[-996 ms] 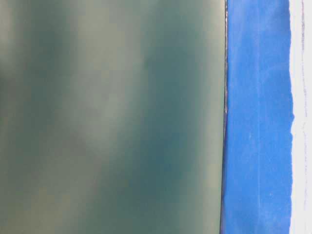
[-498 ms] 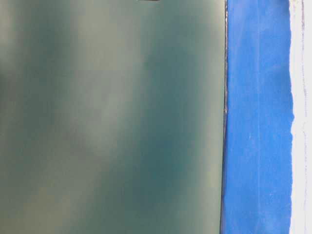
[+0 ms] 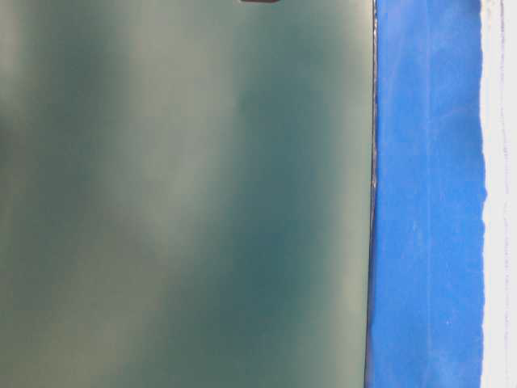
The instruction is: Fold the blue towel.
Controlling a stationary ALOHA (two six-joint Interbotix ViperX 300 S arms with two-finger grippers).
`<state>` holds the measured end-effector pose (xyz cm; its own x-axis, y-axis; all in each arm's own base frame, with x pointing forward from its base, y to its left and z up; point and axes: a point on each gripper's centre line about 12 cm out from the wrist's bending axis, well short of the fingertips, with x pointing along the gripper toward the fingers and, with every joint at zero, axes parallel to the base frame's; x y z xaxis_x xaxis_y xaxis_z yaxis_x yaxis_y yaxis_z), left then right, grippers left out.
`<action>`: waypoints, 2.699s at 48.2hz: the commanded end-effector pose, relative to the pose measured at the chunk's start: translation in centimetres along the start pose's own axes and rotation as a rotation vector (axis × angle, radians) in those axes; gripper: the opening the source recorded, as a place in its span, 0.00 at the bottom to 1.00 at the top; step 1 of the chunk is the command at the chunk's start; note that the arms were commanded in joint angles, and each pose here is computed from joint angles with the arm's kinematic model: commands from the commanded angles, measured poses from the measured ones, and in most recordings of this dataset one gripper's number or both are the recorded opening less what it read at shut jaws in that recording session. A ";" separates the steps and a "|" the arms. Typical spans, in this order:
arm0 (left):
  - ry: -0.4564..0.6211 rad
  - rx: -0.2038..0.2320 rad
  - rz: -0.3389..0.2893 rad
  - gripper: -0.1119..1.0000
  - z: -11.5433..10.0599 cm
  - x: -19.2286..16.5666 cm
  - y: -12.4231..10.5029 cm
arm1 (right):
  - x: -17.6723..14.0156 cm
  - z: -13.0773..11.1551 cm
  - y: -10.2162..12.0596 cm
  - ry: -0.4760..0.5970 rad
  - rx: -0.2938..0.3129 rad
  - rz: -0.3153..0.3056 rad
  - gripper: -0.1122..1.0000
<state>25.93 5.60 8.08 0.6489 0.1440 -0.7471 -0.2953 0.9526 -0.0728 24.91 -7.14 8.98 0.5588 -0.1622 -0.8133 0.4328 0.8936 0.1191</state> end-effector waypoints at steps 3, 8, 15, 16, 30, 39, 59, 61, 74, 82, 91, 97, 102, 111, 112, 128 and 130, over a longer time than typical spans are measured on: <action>0.009 0.001 0.002 0.36 0.2 0.0 0.0 | 0.2 -0.1 0.1 0.010 -0.010 0.001 0.37; 0.043 0.002 0.005 0.17 -0.2 0.0 0.1 | 0.3 -0.7 0.4 0.031 -0.020 0.006 0.16; 0.046 0.001 0.005 0.13 -0.2 -0.1 0.1 | 0.1 -0.8 0.4 0.028 -0.022 0.008 0.16; 0.047 0.001 0.006 0.13 -0.2 -0.1 0.1 | 0.1 -0.8 0.4 0.025 -0.021 0.007 0.16; 0.025 -0.010 0.001 0.13 1.6 -1.3 -0.1 | -1.6 1.2 0.8 -0.042 -0.013 0.030 0.16; -0.048 -0.009 -0.011 0.13 5.4 -4.7 -0.6 | -4.7 3.4 1.2 -0.124 -0.007 0.057 0.16; -0.253 0.005 -0.057 0.13 8.7 -11.7 -1.6 | -12.4 5.9 2.0 -0.327 -0.021 0.125 0.16; -0.263 0.005 -0.061 0.13 8.7 -12.0 -1.7 | -12.8 5.9 2.0 -0.340 -0.021 0.129 0.16; -0.259 0.016 -0.079 0.13 8.7 -11.8 -2.3 | -12.9 6.2 1.5 -0.360 -0.021 0.109 0.16; -0.254 0.049 -0.121 0.13 9.0 -11.0 -3.8 | -12.1 7.3 0.2 -0.395 0.018 0.063 0.16; -0.268 0.102 -0.187 0.13 10.5 -9.5 -6.7 | -11.6 9.7 -1.7 -0.465 0.069 0.000 0.16; -0.272 0.135 -0.226 0.13 11.6 -8.4 -8.8 | -11.0 11.4 -3.5 -0.470 0.103 -0.054 0.16; -0.274 0.165 -0.260 0.13 12.6 -7.7 -10.7 | -10.4 12.8 -4.6 -0.478 0.102 -0.090 0.16; -0.280 0.212 -0.295 0.13 14.6 -6.4 -13.5 | -9.4 15.7 -6.0 -0.511 0.078 -0.133 0.16; -0.283 0.215 -0.298 0.13 14.8 -6.4 -13.7 | -9.3 16.0 -6.1 -0.511 0.075 -0.136 0.16; -0.300 0.234 -0.318 0.13 18.0 -3.4 -16.7 | -7.2 20.8 -8.3 -0.517 0.010 -0.195 0.16; -0.302 0.234 -0.318 0.13 18.3 -3.0 -16.9 | -7.0 21.3 -8.4 -0.518 0.004 -0.197 0.16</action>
<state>40.59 -5.53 22.19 0.8419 -0.1156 -0.5272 0.0789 0.9927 -0.0917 31.47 -21.57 24.03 0.7242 -0.4956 -0.4795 0.5692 0.8222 0.0099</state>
